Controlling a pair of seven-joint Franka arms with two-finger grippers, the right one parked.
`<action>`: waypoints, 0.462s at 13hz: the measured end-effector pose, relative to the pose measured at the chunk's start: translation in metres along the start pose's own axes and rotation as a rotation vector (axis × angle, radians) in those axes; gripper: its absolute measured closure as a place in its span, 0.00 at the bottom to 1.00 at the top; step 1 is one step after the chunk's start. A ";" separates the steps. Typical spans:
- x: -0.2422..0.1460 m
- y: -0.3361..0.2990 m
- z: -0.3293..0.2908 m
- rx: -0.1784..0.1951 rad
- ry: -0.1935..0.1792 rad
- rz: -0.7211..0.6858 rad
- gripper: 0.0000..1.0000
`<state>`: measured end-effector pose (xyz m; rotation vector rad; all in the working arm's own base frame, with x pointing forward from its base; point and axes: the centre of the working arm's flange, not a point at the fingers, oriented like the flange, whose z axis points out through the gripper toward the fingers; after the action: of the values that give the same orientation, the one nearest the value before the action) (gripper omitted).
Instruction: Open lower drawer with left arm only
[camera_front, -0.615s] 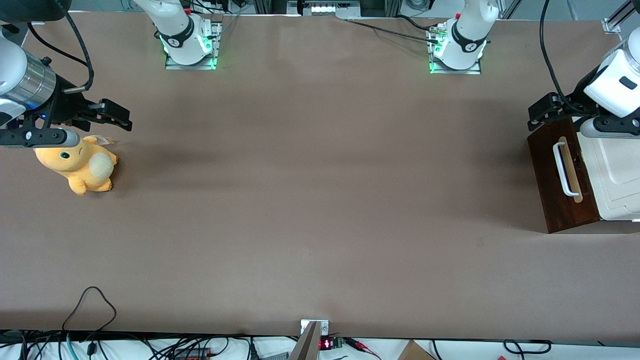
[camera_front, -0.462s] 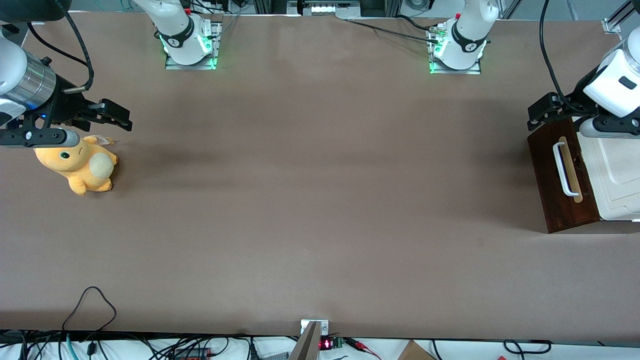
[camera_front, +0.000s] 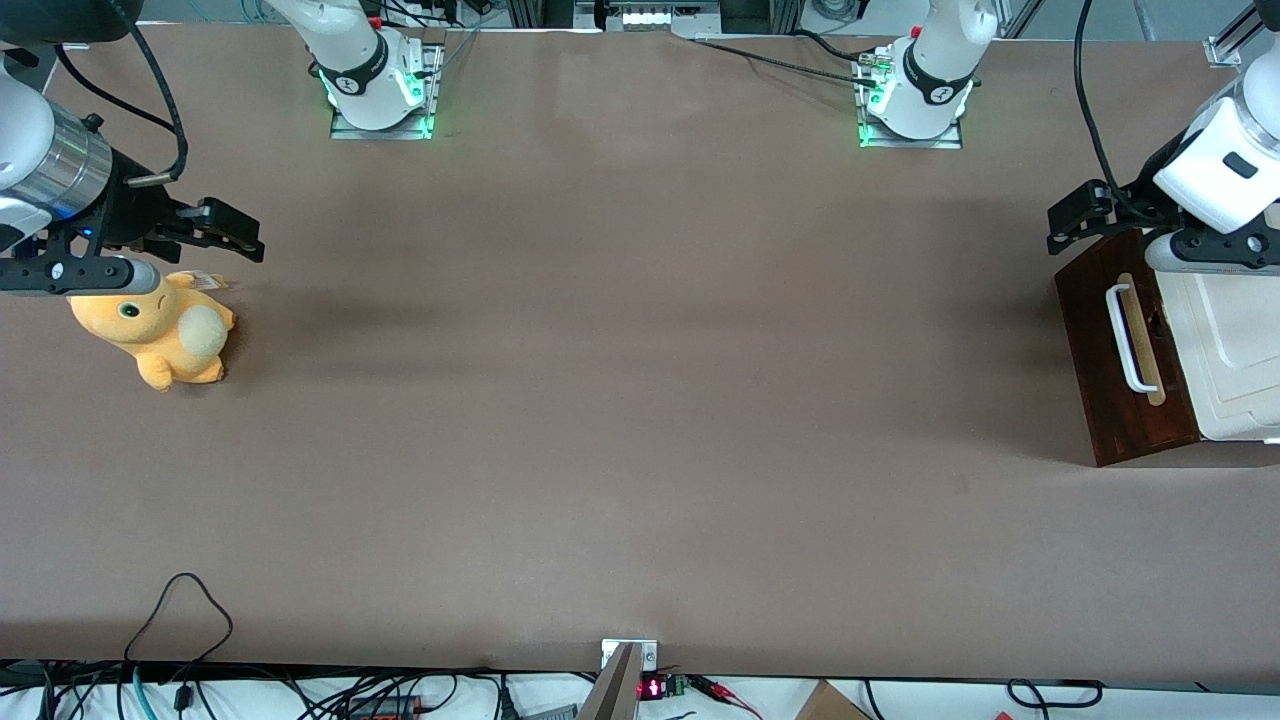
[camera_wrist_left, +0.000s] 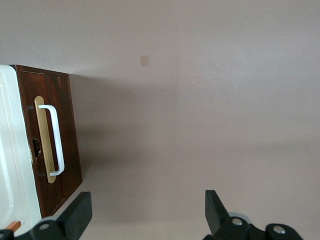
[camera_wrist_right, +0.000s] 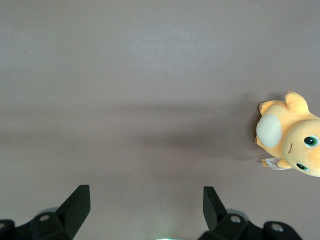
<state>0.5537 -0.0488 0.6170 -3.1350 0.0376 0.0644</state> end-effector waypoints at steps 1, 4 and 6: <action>0.000 0.000 0.001 0.000 -0.006 0.000 0.00; 0.001 -0.002 0.010 0.066 -0.027 -0.001 0.00; 0.001 0.023 0.029 0.226 -0.067 -0.024 0.00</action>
<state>0.5524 -0.0715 0.5875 -2.9050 0.0056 0.1532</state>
